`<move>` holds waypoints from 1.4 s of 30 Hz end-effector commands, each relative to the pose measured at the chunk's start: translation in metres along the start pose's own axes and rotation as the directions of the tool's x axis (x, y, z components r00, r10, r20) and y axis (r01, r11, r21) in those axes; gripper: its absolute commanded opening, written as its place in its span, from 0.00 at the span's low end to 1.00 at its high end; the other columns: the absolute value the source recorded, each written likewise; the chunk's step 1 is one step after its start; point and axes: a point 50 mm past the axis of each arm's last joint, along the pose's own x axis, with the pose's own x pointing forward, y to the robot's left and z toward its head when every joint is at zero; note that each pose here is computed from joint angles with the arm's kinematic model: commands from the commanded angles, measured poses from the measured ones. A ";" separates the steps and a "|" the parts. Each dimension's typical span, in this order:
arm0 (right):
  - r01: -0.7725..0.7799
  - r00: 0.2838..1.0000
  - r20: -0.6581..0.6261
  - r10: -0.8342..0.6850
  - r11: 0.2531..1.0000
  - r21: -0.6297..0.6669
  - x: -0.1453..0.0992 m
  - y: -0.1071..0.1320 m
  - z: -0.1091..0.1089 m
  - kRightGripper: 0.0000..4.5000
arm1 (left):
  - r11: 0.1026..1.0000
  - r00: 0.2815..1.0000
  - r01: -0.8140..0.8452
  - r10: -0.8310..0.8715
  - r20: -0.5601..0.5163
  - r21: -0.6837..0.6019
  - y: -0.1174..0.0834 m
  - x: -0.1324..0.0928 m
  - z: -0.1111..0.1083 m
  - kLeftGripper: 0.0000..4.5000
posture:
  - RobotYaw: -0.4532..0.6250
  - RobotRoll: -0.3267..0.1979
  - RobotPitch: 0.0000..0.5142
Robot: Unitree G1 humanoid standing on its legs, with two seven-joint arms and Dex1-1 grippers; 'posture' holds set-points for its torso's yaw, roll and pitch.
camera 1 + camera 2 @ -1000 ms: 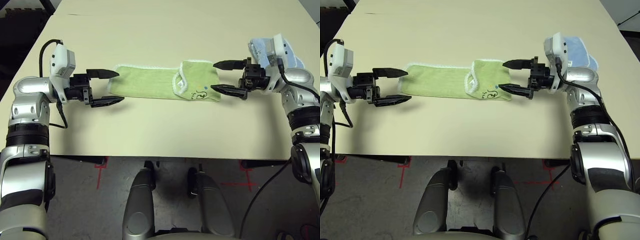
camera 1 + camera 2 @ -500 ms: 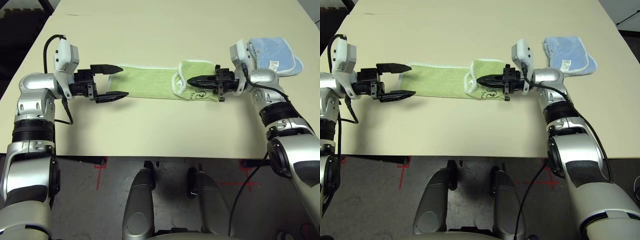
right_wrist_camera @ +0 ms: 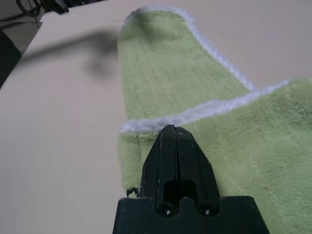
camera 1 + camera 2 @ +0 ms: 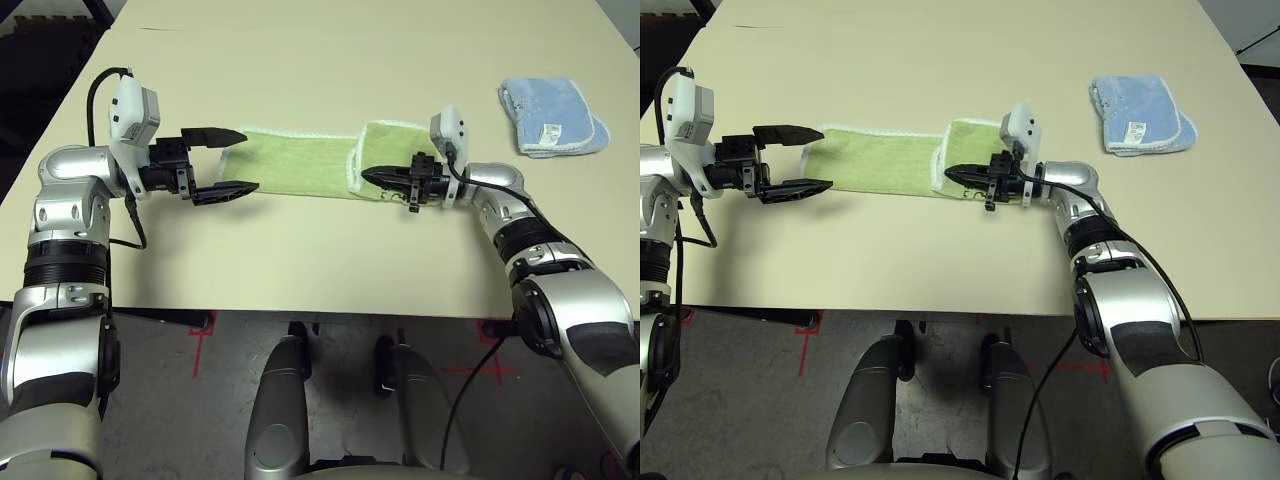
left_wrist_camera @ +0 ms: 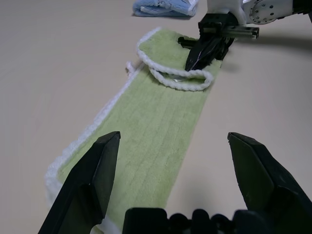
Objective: Fold the towel and set it aside.
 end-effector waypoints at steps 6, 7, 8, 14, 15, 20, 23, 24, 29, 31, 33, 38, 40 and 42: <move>0.239 0.959 0.146 -0.241 0.970 0.029 -0.033 -0.032 0.045 0.01 | 1.000 1.000 -0.008 0.008 0.018 -0.020 0.000 0.002 -0.013 1.00 | 0.50 0.62 0.52; 0.293 0.945 0.137 -0.296 0.955 0.040 -0.036 -0.035 0.043 0.01 | 1.000 1.000 -0.009 0.009 0.021 -0.017 0.001 0.002 -0.013 1.00 | 0.49 0.62 0.51; 0.327 0.936 0.123 -0.331 0.944 0.047 -0.039 -0.037 0.041 0.01 | 1.000 1.000 -0.010 0.010 0.024 -0.015 0.001 0.002 -0.013 1.00 | 0.49 0.62 0.51; 0.408 0.910 0.042 -0.412 0.910 0.070 -0.026 -0.036 0.022 0.01 | 1.000 1.000 -0.005 0.005 0.026 -0.002 0.004 0.006 -0.006 1.00 | 0.51 0.62 0.51; 0.409 0.911 0.030 -0.412 0.909 0.074 -0.021 -0.034 0.018 0.01 | 1.000 1.000 -0.005 0.005 0.024 -0.001 0.004 0.006 -0.005 1.00 | 0.51 0.62 0.51; 0.436 0.899 -0.026 -0.436 0.894 0.104 -0.008 -0.026 -0.003 0.01 | 1.000 1.000 -0.005 0.005 0.023 0.001 0.002 0.008 -0.003 1.00 | 0.52 0.62 0.52; 0.466 0.882 -0.121 -0.456 0.882 0.069 -0.003 -0.023 -0.016 0.01 | 1.000 1.000 -0.002 0.002 0.024 -0.002 -0.001 0.009 -0.001 1.00 | 0.53 0.62 0.52; 0.477 0.871 -0.160 -0.465 0.878 0.047 -0.003 -0.022 -0.020 0.01 | 1.000 1.000 -0.002 0.002 0.024 -0.003 -0.001 0.010 -0.001 1.00 | 0.53 0.62 0.52; 0.499 0.843 -0.226 -0.489 0.867 -0.015 -0.011 -0.023 -0.027 0.01 | 1.000 1.000 -0.006 0.006 0.026 -0.008 -0.002 0.011 0.001 1.00 | 0.52 0.62 0.53; 0.509 0.841 -0.205 -0.501 0.860 -0.012 -0.014 -0.025 -0.024 0.01 | 1.000 1.000 -0.008 0.008 0.027 -0.009 -0.003 0.012 0.001 1.00 | 0.52 0.62 0.53; 0.509 0.855 -0.124 -0.503 0.861 0.017 -0.019 -0.029 -0.012 0.01 | 1.000 0.999 -0.011 0.011 0.031 -0.010 -0.003 0.013 0.002 1.00 | 0.51 0.62 0.53; 0.422 0.897 0.138 -0.419 0.907 0.015 -0.043 -0.039 0.036 0.01 | 1.000 0.999 -0.026 0.027 0.044 -0.014 -0.003 0.014 0.002 1.00 | 0.51 0.62 0.53; 0.362 0.917 0.194 -0.349 0.931 -0.034 -0.056 -0.039 0.051 0.01 | 0.999 0.998 -0.031 0.032 0.046 -0.017 -0.003 0.014 0.002 1.00 | 0.50 0.62 0.53; 0.310 0.936 0.199 -0.289 0.947 -0.083 -0.066 -0.036 0.058 0.01 | 0.999 0.998 -0.033 0.034 0.047 -0.019 -0.003 0.014 0.002 1.00 | 0.49 0.62 0.54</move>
